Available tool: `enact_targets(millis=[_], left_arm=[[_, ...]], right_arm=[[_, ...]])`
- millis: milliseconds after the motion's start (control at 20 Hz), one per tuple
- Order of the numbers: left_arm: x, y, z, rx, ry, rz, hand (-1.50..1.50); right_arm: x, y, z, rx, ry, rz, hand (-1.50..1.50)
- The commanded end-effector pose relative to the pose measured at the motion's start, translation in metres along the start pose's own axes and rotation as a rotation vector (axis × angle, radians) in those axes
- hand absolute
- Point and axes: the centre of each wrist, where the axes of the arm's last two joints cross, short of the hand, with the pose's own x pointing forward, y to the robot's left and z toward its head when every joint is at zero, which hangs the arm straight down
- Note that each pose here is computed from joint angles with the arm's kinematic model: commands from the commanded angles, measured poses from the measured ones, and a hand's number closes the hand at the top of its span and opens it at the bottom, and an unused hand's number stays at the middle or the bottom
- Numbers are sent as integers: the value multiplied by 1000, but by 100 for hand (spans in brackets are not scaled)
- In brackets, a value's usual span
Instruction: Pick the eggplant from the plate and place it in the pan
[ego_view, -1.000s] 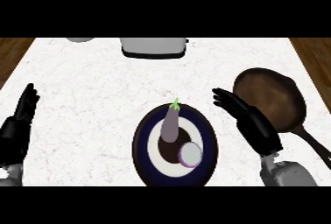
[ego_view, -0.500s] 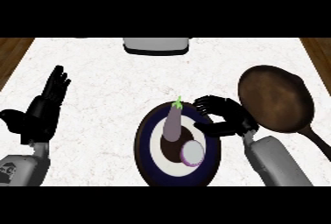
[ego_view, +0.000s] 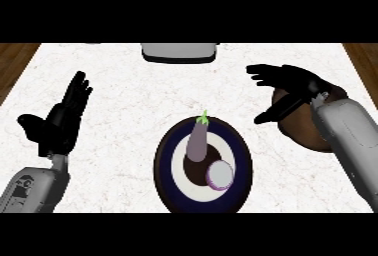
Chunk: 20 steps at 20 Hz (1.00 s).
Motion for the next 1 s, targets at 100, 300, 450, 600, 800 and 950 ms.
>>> enact_targets(millis=[100, 300, 450, 600, 800, 950], left_arm=[[14, -18, -13, -24, -11, -1, 0], [7, -10, 1, -32, -12, 18, 0], [4, -14, -1, -29, -9, -1, 0], [16, -15, -14, -21, -11, -15, 0], [11, -11, -9, -29, -25, -7, 0], [12, -19, -8, -20, -16, 13, 0]], right_arm=[[66, -46, -3, 151, 113, 190, -150], [87, -39, -31, 167, 113, 196, -150], [105, -40, -36, 166, 97, 254, -150], [125, -14, -58, 160, 98, 259, -150], [120, -10, -68, 263, 97, 201, -150], [118, 14, -83, 324, 84, 150, -150]])
